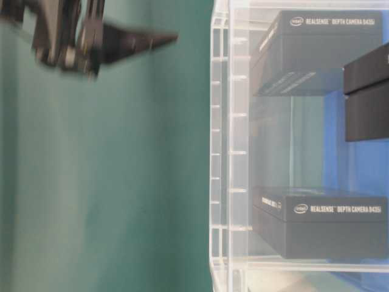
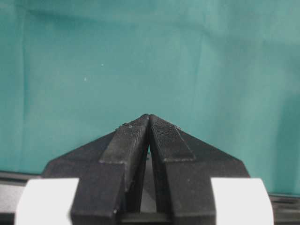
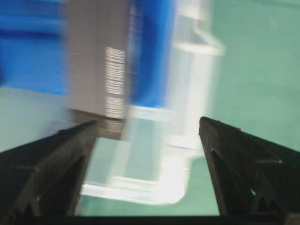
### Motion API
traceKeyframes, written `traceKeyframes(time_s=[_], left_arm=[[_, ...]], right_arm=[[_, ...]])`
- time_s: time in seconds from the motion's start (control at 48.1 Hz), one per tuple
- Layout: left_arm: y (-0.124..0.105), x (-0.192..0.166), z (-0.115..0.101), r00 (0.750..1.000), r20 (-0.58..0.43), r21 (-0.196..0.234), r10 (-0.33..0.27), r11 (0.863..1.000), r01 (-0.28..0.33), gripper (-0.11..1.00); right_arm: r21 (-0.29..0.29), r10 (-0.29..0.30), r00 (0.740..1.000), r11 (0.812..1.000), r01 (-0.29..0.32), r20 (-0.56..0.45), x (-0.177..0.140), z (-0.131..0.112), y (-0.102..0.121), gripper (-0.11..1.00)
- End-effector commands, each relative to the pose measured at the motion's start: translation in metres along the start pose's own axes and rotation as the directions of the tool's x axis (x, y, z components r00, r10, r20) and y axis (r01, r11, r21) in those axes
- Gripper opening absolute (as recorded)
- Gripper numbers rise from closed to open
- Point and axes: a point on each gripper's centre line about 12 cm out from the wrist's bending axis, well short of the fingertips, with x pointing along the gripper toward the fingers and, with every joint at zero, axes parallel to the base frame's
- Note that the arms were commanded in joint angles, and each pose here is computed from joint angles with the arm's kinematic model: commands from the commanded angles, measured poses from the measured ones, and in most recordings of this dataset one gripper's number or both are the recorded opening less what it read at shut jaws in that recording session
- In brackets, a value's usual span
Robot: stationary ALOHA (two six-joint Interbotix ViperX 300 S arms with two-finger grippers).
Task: Take the box out of the case with the right arm.
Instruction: 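Move the open right gripper over the left black box in the case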
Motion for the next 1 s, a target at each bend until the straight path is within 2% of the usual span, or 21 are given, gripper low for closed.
traceKeyframes(time_s=[0.0, 0.291, 0.562, 0.749, 0.978], left_arm=[[0.0, -0.006, 0.004, 1.0, 0.025, -0.004, -0.001, 1.0, 0.001, 0.0], [0.0, -0.006, 0.004, 1.0, 0.022, -0.003, 0.0, 1.0, 0.0, 0.0], [0.0, -0.007, 0.003, 1.0, 0.023, -0.003, -0.001, 1.0, 0.001, 0.0], [0.0, -0.008, 0.003, 1.0, 0.026, -0.003, -0.001, 1.0, 0.001, 0.0], [0.001, -0.008, 0.002, 1.0, 0.029, -0.003, -0.002, 1.0, 0.002, 0.0]], right_arm=[[-0.012, 0.053, 0.999, 0.999, -0.052, 0.009, -0.008, 0.001, 0.027, 0.87], [-0.047, 0.099, 0.995, 0.994, -0.099, 0.005, 0.009, -0.003, 0.102, 0.87], [-0.067, 0.163, 0.987, 0.985, -0.162, 0.006, 0.022, -0.009, 0.155, 0.87], [-0.068, 0.187, 0.982, 0.98, -0.186, 0.007, 0.029, -0.008, 0.174, 0.87], [-0.071, 0.174, 0.985, 0.982, -0.173, 0.003, 0.037, -0.009, 0.175, 0.88]])
